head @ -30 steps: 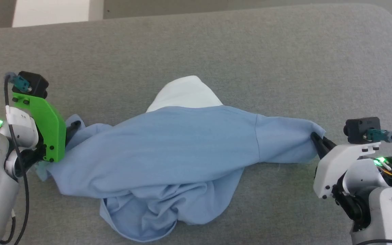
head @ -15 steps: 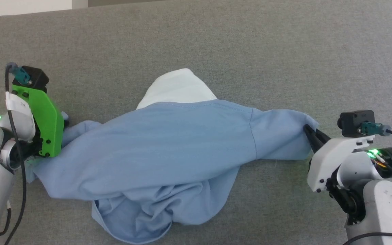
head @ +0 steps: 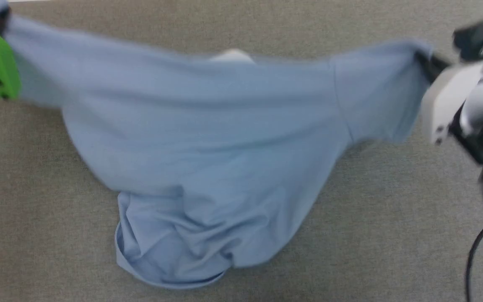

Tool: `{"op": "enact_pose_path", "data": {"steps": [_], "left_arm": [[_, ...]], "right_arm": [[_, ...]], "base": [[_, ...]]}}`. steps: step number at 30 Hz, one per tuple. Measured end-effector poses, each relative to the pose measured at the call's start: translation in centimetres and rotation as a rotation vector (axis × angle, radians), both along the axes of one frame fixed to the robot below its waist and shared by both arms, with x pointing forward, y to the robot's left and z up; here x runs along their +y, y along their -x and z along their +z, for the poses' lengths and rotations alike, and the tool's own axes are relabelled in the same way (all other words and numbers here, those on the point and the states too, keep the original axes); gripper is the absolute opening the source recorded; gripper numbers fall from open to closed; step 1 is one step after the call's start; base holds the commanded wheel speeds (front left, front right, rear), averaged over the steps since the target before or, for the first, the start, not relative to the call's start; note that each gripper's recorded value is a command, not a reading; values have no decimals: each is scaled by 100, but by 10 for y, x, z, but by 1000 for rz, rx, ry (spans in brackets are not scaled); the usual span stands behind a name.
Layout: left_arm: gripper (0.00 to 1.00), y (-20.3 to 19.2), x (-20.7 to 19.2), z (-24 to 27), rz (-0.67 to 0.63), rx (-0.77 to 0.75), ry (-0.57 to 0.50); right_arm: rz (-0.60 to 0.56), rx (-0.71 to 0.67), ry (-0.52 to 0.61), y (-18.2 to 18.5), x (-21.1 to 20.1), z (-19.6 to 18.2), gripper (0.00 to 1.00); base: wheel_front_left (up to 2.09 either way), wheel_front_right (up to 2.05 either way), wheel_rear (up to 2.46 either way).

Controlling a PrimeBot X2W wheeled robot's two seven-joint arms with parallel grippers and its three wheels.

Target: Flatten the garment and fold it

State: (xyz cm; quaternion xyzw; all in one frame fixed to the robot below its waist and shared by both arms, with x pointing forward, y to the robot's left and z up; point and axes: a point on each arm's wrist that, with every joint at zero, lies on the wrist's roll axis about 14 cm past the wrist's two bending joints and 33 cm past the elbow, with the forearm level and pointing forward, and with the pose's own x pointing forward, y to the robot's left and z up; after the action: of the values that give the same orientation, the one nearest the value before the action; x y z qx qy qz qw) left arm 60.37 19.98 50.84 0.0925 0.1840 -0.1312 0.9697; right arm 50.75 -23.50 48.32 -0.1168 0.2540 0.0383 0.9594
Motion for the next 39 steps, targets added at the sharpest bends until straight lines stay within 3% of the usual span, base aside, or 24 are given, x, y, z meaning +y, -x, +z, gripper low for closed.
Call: {"op": "enact_pose_path", "data": {"steps": [6,14,20,24,29,34,39], "left_arm": [[0,-36,15,75,105,-300,111],[0,-66,45,180,294,-709,285],[0,-59,57,243,341,-985,395],[0,-54,59,252,320,-1032,387],[0,-60,54,211,284,-892,329],[0,-54,53,112,278,-575,287],[0,-12,47,19,253,-255,265]], "right_arm": [[30,-152,58,-64,-3,64,0],[26,-536,76,-137,4,182,0],[19,-845,86,-154,13,265,0],[21,-959,89,-155,14,293,0],[46,-869,51,-162,20,261,0],[89,-642,-20,-154,29,166,0],[89,-434,-113,-116,28,83,0]], "base": [[0,0,0],[0,0,0],[0,0,0],[0,0,0],[0,0,0],[0,0,0],[0,0,0]]}}
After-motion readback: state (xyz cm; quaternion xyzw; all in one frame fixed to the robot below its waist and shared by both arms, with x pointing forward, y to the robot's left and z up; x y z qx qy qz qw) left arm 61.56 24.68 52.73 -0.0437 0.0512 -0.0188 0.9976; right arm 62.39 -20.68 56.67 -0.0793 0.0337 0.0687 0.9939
